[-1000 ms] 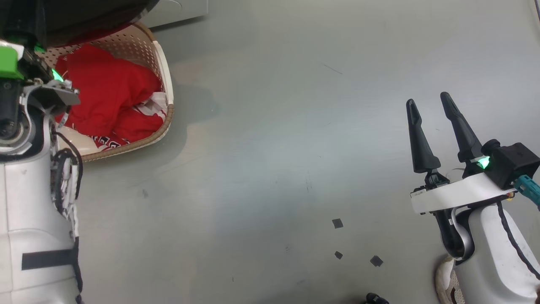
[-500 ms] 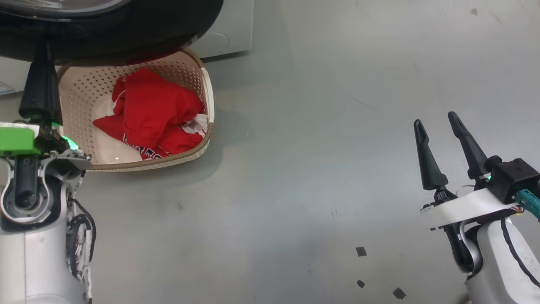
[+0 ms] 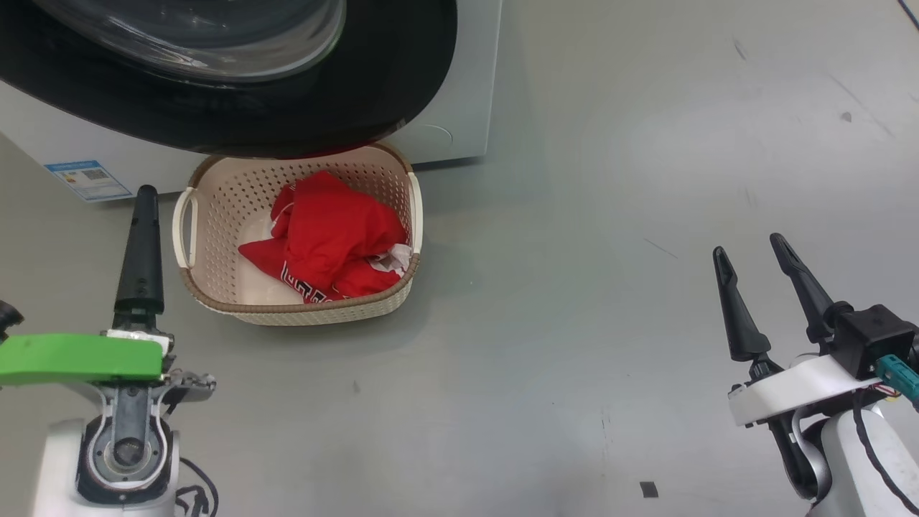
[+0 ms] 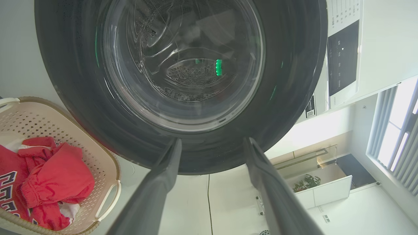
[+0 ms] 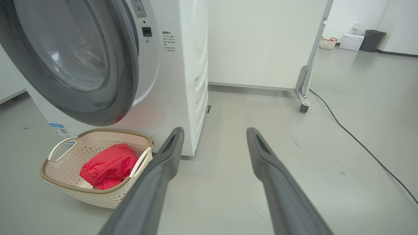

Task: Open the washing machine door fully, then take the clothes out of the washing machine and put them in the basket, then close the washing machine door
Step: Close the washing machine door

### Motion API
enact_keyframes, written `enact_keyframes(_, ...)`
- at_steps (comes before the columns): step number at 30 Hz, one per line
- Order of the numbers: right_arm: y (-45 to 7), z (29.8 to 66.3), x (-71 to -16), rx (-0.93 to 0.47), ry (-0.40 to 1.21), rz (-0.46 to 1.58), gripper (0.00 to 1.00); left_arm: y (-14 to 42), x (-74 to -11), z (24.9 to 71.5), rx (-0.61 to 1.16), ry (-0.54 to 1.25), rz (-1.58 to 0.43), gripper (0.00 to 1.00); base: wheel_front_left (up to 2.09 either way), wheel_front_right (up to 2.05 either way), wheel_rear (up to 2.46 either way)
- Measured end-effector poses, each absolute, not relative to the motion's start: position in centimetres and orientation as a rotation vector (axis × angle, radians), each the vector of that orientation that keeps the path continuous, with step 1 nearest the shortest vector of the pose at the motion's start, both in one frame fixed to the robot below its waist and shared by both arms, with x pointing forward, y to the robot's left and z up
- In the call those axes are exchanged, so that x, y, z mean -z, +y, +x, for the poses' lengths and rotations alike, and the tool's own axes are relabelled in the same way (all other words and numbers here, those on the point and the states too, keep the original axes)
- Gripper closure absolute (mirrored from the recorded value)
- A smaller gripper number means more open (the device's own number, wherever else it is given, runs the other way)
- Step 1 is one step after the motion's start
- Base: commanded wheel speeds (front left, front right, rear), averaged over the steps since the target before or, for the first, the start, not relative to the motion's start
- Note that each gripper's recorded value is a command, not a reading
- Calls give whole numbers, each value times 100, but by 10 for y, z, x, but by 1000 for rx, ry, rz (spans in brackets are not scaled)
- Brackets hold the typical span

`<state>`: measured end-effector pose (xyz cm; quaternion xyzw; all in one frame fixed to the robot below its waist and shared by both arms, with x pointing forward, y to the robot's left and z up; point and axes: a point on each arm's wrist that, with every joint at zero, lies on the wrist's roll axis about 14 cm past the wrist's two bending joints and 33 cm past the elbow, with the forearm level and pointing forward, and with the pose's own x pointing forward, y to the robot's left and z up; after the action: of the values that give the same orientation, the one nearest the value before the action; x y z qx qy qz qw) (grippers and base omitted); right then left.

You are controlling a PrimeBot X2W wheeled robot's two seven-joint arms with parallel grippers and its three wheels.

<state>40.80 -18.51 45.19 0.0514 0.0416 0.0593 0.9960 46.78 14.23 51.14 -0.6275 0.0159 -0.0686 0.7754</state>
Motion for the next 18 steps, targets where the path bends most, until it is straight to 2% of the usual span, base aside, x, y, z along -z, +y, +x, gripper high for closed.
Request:
enact_keyframes(9,-166,403,-466,-180,47,95,0,161,-549,434,182,-117,-879,0,0,0,0)
enact_keyframes(18,-158,397,-482,-203,5,88,0,166,-533,398,148,-123,-515,0,0,0,0)
